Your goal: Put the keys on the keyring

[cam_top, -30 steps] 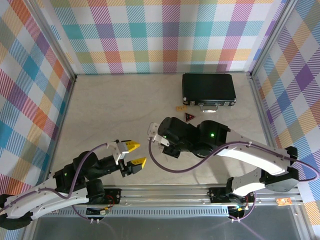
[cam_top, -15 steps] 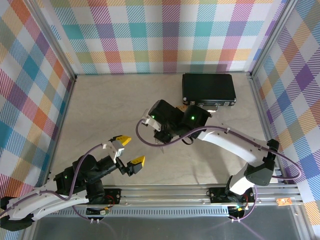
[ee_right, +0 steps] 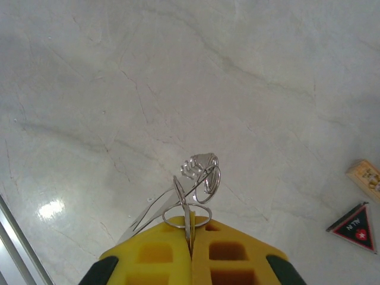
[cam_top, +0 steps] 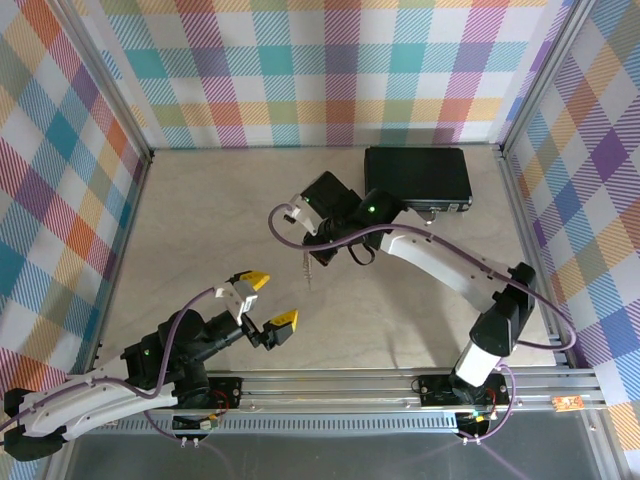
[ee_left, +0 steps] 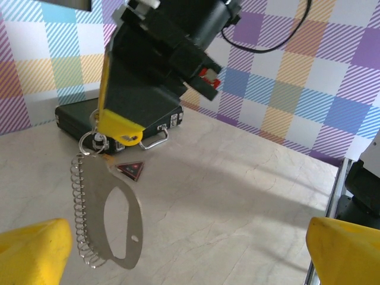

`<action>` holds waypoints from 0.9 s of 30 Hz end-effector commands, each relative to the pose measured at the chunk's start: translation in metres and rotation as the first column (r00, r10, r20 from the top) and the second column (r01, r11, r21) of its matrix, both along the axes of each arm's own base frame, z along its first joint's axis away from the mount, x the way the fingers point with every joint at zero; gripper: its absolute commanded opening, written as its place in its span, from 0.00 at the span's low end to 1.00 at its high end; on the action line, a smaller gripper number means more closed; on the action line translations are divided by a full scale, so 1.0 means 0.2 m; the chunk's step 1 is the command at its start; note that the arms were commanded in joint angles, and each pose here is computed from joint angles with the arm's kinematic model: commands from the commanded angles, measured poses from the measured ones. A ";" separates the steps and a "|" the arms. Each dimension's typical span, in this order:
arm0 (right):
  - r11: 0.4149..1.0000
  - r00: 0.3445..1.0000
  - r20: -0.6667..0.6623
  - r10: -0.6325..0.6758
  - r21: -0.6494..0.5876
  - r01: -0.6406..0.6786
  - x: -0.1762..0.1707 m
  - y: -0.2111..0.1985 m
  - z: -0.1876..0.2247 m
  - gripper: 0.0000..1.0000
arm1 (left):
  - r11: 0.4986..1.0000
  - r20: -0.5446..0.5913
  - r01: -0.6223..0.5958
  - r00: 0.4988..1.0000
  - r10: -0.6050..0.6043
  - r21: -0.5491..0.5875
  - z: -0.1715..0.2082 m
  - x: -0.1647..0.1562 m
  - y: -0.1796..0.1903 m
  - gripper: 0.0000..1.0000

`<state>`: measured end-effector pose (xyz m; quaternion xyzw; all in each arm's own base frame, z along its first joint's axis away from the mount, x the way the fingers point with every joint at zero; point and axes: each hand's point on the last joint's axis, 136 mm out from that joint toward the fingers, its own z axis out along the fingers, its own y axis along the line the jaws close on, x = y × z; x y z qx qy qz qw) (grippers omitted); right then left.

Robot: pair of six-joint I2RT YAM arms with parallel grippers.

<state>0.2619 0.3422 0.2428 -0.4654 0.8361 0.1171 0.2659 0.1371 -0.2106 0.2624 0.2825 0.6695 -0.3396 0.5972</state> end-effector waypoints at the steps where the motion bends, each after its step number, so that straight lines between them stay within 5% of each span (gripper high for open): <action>1: 0.994 1.000 -0.026 -0.009 0.105 0.012 0.08 0.07 0.05 0.00 | 0.999 0.018 -0.001 1.000 0.002 -0.052 0.06 0.00 -0.01 1.00; 17: 0.984 0.995 -0.080 -0.065 0.162 0.077 0.36 0.20 -0.05 0.00 | 0.999 0.053 -0.040 0.998 0.041 -0.027 0.09 0.01 0.06 1.00; 27: 0.977 0.983 -0.182 -0.035 0.199 0.072 0.34 0.28 -0.16 0.00 | 0.999 0.056 -0.052 0.997 0.052 -0.010 0.11 0.02 0.07 1.00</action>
